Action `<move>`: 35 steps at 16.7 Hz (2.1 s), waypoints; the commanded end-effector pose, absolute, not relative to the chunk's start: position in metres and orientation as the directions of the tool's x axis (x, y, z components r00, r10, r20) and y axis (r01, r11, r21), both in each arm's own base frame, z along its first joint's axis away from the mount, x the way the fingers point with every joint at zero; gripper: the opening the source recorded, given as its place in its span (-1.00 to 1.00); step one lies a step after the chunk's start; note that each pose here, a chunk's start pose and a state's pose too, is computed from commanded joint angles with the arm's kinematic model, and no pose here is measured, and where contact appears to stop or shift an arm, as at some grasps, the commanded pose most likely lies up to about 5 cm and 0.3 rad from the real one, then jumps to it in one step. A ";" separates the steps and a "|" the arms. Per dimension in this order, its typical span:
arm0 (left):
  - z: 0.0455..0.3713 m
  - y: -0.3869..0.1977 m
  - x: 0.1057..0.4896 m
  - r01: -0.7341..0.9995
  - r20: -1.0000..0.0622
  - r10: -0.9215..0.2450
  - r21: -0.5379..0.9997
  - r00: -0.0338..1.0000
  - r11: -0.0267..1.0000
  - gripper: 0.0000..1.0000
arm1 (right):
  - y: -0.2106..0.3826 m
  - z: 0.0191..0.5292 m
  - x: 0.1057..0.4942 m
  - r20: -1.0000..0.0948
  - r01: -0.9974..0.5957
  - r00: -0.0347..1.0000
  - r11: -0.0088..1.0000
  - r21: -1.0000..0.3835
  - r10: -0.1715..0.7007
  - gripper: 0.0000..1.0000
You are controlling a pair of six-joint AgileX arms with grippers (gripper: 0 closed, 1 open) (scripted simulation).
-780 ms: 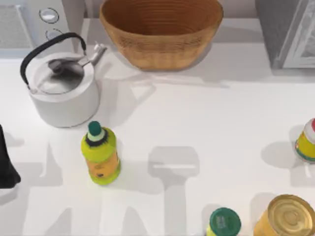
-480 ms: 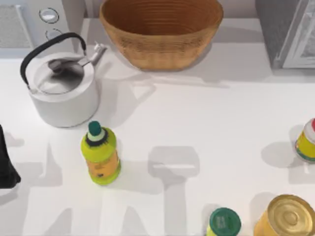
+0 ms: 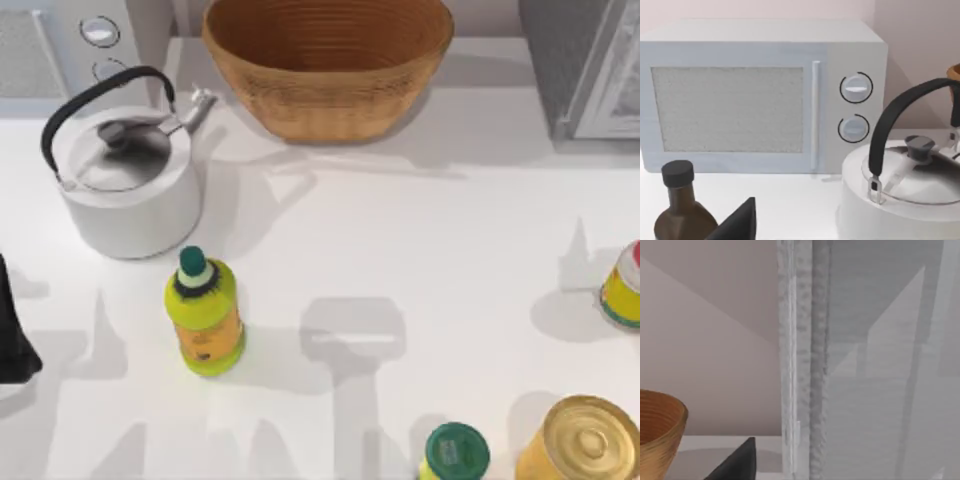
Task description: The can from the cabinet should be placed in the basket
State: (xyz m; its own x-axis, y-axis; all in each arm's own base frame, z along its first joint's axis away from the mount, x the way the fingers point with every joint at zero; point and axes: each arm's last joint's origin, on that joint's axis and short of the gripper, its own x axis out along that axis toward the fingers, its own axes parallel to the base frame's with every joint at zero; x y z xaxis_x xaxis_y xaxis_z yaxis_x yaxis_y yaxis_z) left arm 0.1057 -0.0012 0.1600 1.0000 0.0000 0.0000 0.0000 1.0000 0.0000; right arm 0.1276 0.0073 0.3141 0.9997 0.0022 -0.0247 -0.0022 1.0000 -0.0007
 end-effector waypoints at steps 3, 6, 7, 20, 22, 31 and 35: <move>0.160 -0.001 0.106 0.000 0.000 0.000 0.000 1.000 1.000 1.00 | 0.014 0.376 0.153 -0.030 0.001 1.000 1.000 -0.002 -0.001 1.00; 0.160 -0.001 0.106 0.000 0.000 0.000 0.000 1.000 1.000 1.00 | 0.022 0.430 0.185 -0.028 0.003 1.000 1.000 -0.003 -0.003 1.00; 0.160 -0.001 0.106 0.000 0.000 0.000 0.000 1.000 1.000 1.00 | 0.026 0.446 0.196 -0.025 0.004 1.000 1.000 -0.003 -0.004 1.00; 0.160 -0.001 0.106 0.000 0.000 0.000 0.000 1.000 1.000 1.00 | 0.047 0.510 0.256 0.000 0.000 1.000 1.000 0.000 0.000 1.00; 0.160 -0.001 0.106 0.000 0.000 0.000 0.000 1.000 1.000 1.00 | 0.047 0.511 0.256 0.004 0.003 1.000 1.000 0.000 -0.003 1.00; 0.160 -0.001 0.106 0.000 0.000 0.000 0.000 1.000 1.000 1.00 | 0.079 0.507 0.330 0.010 0.012 1.000 1.000 -0.002 -0.012 1.00; 0.160 -0.001 0.106 0.000 0.000 0.000 0.000 1.000 1.000 1.00 | 0.078 0.505 0.332 0.006 0.016 1.000 1.000 -0.003 -0.016 1.00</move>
State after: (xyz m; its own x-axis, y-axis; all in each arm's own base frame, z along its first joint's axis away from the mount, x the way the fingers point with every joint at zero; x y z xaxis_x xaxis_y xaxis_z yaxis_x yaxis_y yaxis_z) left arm 0.1057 -0.0012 0.1600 1.0000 0.0000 0.0000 0.0000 1.0000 0.0000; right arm 0.3323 0.0779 0.5052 0.9999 -0.0162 0.0057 0.0162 0.9999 -0.0030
